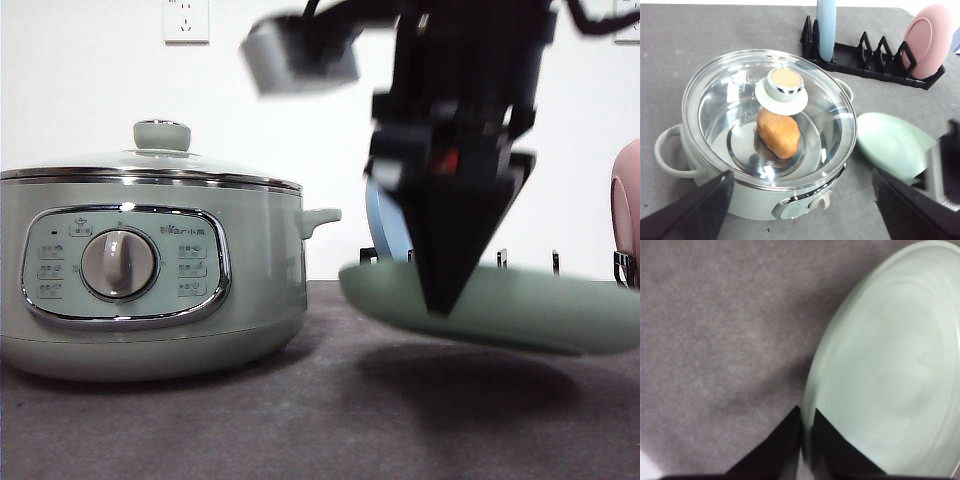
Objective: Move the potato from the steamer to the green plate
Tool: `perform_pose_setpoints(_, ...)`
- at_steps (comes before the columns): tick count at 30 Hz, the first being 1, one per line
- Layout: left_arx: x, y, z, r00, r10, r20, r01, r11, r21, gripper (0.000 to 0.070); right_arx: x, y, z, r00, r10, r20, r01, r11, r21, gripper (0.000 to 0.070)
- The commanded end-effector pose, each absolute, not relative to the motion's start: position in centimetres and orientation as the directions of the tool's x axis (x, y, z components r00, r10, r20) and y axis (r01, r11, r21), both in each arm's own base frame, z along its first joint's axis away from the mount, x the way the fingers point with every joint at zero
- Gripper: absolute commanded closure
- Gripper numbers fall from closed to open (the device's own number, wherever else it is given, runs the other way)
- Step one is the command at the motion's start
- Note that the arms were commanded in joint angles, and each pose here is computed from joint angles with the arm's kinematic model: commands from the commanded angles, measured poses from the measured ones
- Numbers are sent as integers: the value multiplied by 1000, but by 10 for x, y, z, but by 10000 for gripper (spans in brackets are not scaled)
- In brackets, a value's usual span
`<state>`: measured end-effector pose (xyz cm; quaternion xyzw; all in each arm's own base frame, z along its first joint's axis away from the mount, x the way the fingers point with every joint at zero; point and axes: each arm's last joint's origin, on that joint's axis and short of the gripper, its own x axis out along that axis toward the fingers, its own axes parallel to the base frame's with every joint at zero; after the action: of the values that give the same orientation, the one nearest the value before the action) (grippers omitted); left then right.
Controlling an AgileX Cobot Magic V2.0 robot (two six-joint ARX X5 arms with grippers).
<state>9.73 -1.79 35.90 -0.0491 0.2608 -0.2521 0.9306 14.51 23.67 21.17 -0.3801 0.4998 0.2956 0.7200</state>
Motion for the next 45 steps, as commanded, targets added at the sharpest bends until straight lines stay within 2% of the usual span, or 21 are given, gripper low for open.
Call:
perform_pose_setpoints(1, 97, -18, 366, 747, -501, -438, 462, 864, -200, 139, 145, 244, 202, 318, 21, -948, -808, 530, -259, 697)
perform_pose_setpoints(7, 97, -18, 366, 747, -501, -438, 462, 864, -200, 139, 145, 252, 182, 283, -29, -959, -817, 516, -257, 696)
perform_pose_setpoints(12, 97, -18, 366, 747, -501, -438, 462, 864, -200, 139, 142, 255, 178, 234, -9, -972, -830, 519, -205, 682)
perform_pose_setpoints(18, 97, -18, 366, 747, -501, -438, 462, 864, -200, 139, 141, 256, 178, 230, -1, -973, -821, 537, -195, 401)
perform_pose_setpoints(20, 97, -18, 366, 746, -501, -438, 462, 864, -200, 139, 141, 256, 178, 231, -1, -973, -821, 537, -195, 382)
perform_pose_setpoints(27, 97, -18, 366, 746, -501, -438, 462, 864, -200, 139, 141, 255, 184, 244, 15, -970, -821, 536, -198, 383)
perform_pose_setpoints(32, 97, -18, 366, 746, -501, -438, 462, 864, -200, 139, 139, 248, 206, 280, 84, -956, -819, 541, -193, 383)
perform_pose_setpoints(37, 97, -18, 366, 747, -501, -438, 462, 864, -200, 139, 140, 233, 243, 338, 199, -920, -800, 576, -169, 383)
perform_pose_setpoints(45, 97, -18, 366, 746, -501, -439, 462, 864, -201, 139, 150, 200, 315, 399, 448, -800, -772, 634, -30, 383)
